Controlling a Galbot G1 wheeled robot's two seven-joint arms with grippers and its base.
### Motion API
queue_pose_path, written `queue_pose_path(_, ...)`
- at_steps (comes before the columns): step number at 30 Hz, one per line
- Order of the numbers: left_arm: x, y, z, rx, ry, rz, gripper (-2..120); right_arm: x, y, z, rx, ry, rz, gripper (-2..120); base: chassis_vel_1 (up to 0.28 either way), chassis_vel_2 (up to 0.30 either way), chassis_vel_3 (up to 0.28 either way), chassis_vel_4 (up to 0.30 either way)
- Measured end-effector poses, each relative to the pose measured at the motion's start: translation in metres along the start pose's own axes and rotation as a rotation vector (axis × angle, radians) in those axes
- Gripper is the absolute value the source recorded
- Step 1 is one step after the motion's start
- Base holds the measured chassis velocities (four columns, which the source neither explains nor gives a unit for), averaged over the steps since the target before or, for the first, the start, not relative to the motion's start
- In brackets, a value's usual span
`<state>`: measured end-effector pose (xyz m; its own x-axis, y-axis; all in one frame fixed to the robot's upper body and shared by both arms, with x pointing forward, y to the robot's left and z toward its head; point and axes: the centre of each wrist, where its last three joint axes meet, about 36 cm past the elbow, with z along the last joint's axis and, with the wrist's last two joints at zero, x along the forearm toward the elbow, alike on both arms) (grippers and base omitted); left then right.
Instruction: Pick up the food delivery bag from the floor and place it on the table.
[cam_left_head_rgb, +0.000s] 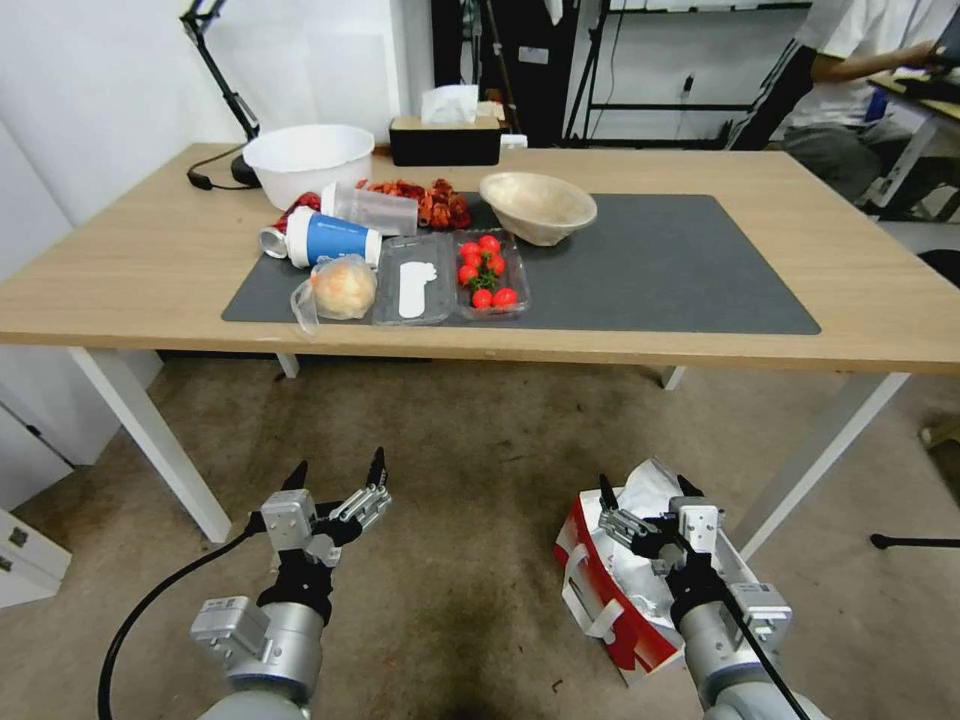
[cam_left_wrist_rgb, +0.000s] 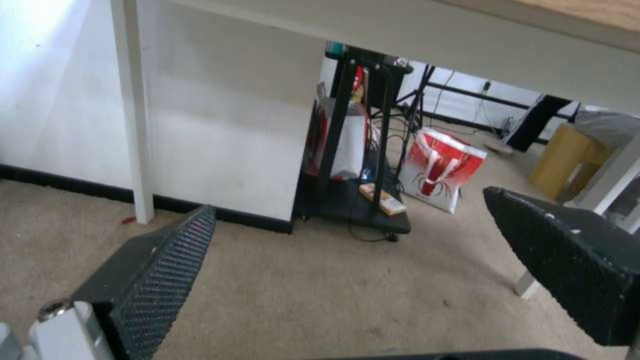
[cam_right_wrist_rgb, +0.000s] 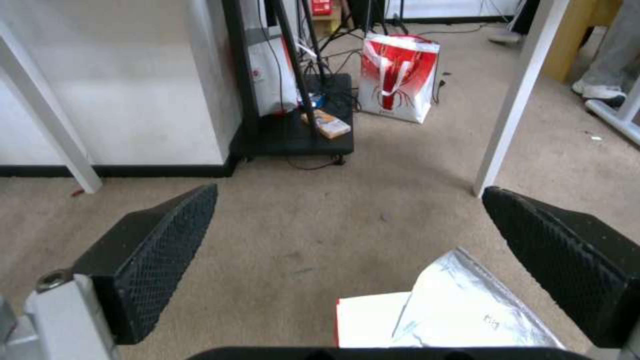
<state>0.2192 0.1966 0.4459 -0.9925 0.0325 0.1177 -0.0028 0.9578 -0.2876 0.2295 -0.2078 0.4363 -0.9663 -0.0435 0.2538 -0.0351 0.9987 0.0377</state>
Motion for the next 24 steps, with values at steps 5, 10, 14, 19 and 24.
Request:
queue_pose_path(5, 0.0000, 0.0001, 0.0000, 0.000, -0.001, 0.000, 100, -0.0003, -0.0002, -0.0003, 0.000, -0.001, 0.000, 100, 0.000, 0.000, 0.000, 0.000)
queue_pose_path(10, -0.0004, 0.0001, -0.0002, 0.000, -0.002, 0.002, 100, -0.0010, -0.0002, 0.0003, 0.000, 0.001, 0.000, 100, 0.000, 0.000, 0.000, 0.000)
queue_pose_path(14, -0.0007, 0.0008, 0.0009, -0.002, 0.000, 0.001, 100, -0.0014, -0.0004, 0.0002, 0.000, 0.000, 0.001, 100, 0.000, 0.000, 0.000, 0.000)
queue_pose_path(19, -0.0010, 0.0010, 0.0013, -0.002, -0.001, 0.002, 100, -0.0016, -0.0009, 0.0012, 0.000, 0.003, 0.002, 100, 0.000, 0.000, 0.000, 0.000)
queue_pose_path(24, -0.0011, 0.0013, 0.0016, -0.001, -0.003, 0.002, 100, -0.0017, -0.0009, 0.0014, 0.000, 0.004, 0.002, 100, 0.000, 0.000, 0.000, 0.000)
